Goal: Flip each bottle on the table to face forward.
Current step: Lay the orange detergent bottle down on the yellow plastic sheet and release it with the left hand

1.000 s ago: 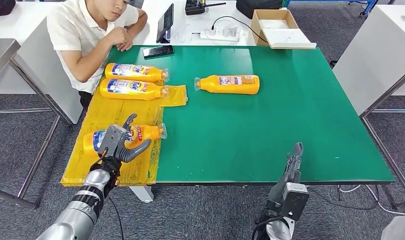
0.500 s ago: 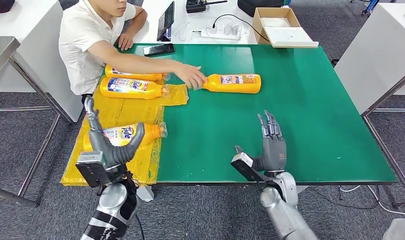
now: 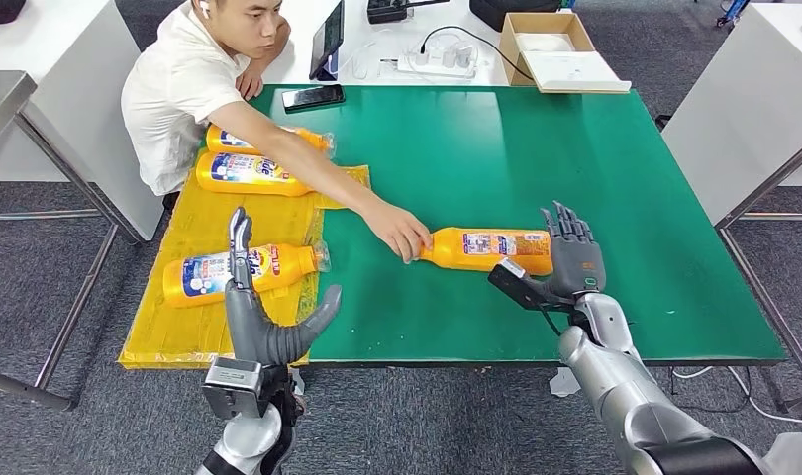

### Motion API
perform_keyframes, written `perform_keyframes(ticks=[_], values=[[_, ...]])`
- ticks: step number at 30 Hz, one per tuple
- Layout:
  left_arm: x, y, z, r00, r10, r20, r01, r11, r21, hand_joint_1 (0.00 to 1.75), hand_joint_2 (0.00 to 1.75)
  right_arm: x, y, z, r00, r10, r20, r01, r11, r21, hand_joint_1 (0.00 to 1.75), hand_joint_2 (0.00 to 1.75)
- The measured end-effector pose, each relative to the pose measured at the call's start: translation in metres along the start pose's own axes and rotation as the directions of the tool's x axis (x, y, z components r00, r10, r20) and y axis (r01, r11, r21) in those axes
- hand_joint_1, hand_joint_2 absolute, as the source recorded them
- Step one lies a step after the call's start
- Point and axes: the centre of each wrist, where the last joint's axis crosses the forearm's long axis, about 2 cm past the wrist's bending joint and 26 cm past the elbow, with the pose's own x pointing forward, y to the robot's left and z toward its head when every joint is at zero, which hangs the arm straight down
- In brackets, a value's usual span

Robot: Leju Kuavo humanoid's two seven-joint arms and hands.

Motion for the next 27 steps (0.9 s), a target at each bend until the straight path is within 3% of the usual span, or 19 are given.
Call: perform_keyframes(ticks=[4,13,24,26,27], values=[[0.001,-0.003,0.001,1.000,-0.002,0.011,0.002,1.000,-0.027,0.00,1.75,0.002,-0.001,-0.005,1.000,0.025,-0.015,-0.023,0.998,0.067,0.00,1.75],[0.003,-0.009,-0.003,1.000,0.029,0.012,-0.028,0.997,-0.065,0.00,1.75,0.015,0.003,-0.014,0.992,0.041,-0.121,0.011,0.915,0.403,0.00,1.75],[0.003,-0.011,-0.004,0.999,0.040,0.009,-0.039,0.996,-0.077,0.00,1.75,0.018,0.002,-0.016,0.990,0.047,-0.134,0.016,0.902,0.431,0.02,1.75],[0.003,-0.012,-0.004,0.999,0.042,0.007,-0.042,0.996,-0.078,0.00,1.75,0.018,0.001,-0.016,0.989,0.049,-0.137,0.016,0.900,0.436,0.66,1.75],[0.003,-0.012,-0.004,0.999,0.044,0.006,-0.044,0.996,-0.079,0.00,1.75,0.018,0.001,-0.017,0.989,0.051,-0.139,0.016,0.897,0.441,1.09,1.75]])
